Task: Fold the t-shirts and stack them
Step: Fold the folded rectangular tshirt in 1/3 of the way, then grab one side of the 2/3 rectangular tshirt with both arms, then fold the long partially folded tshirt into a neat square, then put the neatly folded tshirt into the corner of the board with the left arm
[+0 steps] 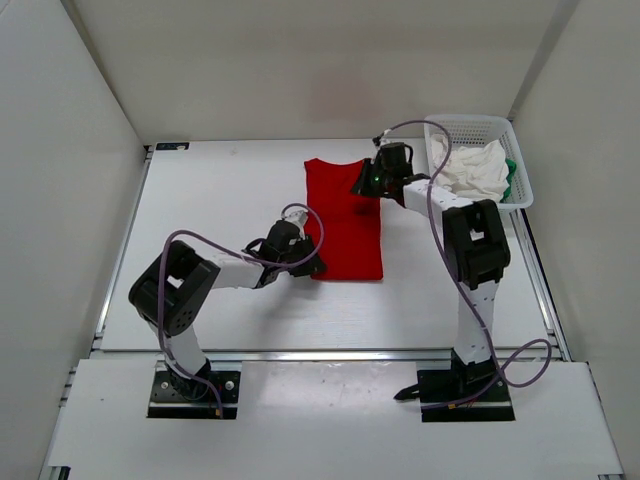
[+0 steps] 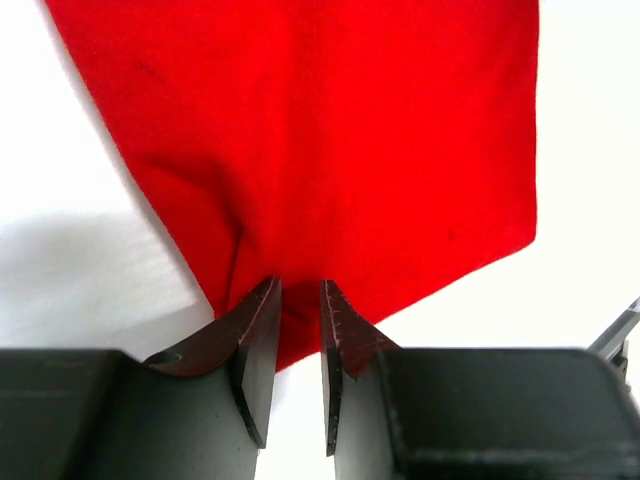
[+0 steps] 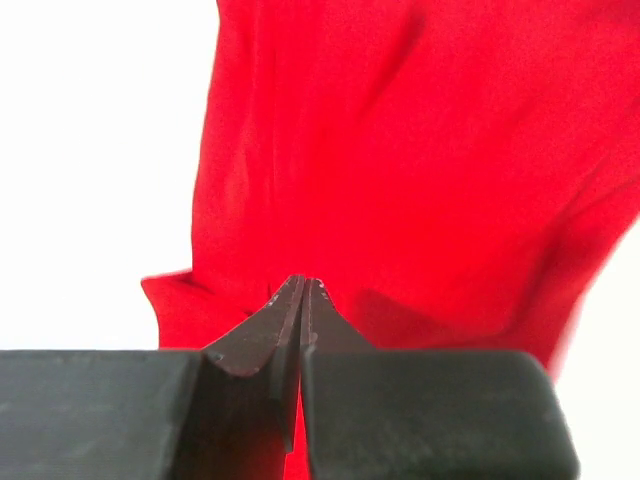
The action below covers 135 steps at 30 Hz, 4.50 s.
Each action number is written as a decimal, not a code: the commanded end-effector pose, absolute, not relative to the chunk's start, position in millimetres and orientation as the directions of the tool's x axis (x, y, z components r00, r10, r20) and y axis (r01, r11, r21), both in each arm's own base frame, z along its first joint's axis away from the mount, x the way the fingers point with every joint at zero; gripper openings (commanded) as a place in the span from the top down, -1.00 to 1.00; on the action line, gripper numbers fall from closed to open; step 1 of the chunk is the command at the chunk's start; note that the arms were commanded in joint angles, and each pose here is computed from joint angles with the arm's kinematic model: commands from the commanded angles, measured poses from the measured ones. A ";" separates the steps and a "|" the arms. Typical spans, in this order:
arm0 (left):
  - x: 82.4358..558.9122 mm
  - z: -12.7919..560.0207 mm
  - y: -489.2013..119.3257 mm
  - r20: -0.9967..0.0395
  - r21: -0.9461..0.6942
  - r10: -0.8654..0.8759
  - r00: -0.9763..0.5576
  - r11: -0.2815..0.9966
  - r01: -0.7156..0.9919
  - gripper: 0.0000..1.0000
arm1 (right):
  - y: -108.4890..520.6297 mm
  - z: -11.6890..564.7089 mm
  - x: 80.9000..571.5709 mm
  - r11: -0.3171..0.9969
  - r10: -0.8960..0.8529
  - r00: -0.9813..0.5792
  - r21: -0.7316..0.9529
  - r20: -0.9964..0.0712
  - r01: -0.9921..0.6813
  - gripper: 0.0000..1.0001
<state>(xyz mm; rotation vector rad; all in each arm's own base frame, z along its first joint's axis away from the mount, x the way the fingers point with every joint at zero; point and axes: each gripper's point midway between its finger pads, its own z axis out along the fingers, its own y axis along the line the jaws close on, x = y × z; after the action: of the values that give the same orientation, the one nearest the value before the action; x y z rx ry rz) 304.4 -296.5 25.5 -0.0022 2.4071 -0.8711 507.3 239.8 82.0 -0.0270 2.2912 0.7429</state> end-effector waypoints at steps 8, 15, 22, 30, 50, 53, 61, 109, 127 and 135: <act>290.7 66.8 -263.1 -0.577 -0.552 -0.189 -0.795 0.807 0.209 0.18 | 204.1 107.9 383.5 0.803 0.280 -0.715 0.564 -0.641 -0.192 1.00; 271.5 30.4 -237.9 -0.527 -0.515 -0.185 -0.829 0.846 0.139 -0.08 | 160.4 78.6 324.2 0.831 0.315 -0.733 0.548 -0.602 -0.092 0.54; 273.7 17.8 -249.8 -0.480 -0.564 -0.197 -0.855 0.816 0.128 -0.23 | 162.0 42.1 299.1 0.817 0.280 -0.811 0.572 -0.513 -0.079 0.23; 277.8 12.7 -259.2 -0.460 -0.577 -0.208 -0.863 0.809 0.113 -0.22 | 175.4 26.9 285.8 0.813 0.237 -0.845 0.575 -0.479 -0.098 0.32; 163.3 4.5 -244.0 -0.442 -0.494 -0.020 -0.897 0.840 0.225 1.00 | 187.7 8.4 165.8 0.791 0.137 -0.931 0.603 -0.338 -0.103 1.00; 120.3 5.2 -235.9 -0.399 -0.516 -0.003 -0.917 0.828 0.221 1.00 | 186.3 15.1 141.1 0.797 0.127 -0.935 0.595 -0.332 -0.103 1.00; 201.5 128.5 -230.4 -0.587 -0.534 -0.129 -0.799 0.803 0.263 1.00 | 193.1 139.4 220.6 0.758 0.181 -0.801 0.600 -0.571 -0.257 0.99; 370.7 46.9 -243.6 -0.463 -0.675 -0.402 -0.790 0.738 0.020 0.14 | 240.8 50.3 442.2 0.795 0.152 -0.855 0.576 -0.495 -0.192 1.00; 377.1 44.6 -173.3 -0.522 -0.567 -0.420 -0.742 0.821 -0.065 -0.47 | 246.3 139.6 389.8 0.748 0.148 -0.761 0.575 -0.632 -0.332 0.01; 400.0 20.7 -202.5 -0.455 -0.619 -0.412 -0.789 0.783 -0.052 0.12 | 246.3 132.3 334.1 0.706 0.129 -0.755 0.594 -0.643 -0.385 -0.09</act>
<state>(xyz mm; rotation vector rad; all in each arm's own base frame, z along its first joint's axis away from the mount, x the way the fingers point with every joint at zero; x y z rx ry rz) 397.9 -189.6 28.5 -0.3657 2.3506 -0.7578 339.2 241.7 115.1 -0.1592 2.3148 0.9438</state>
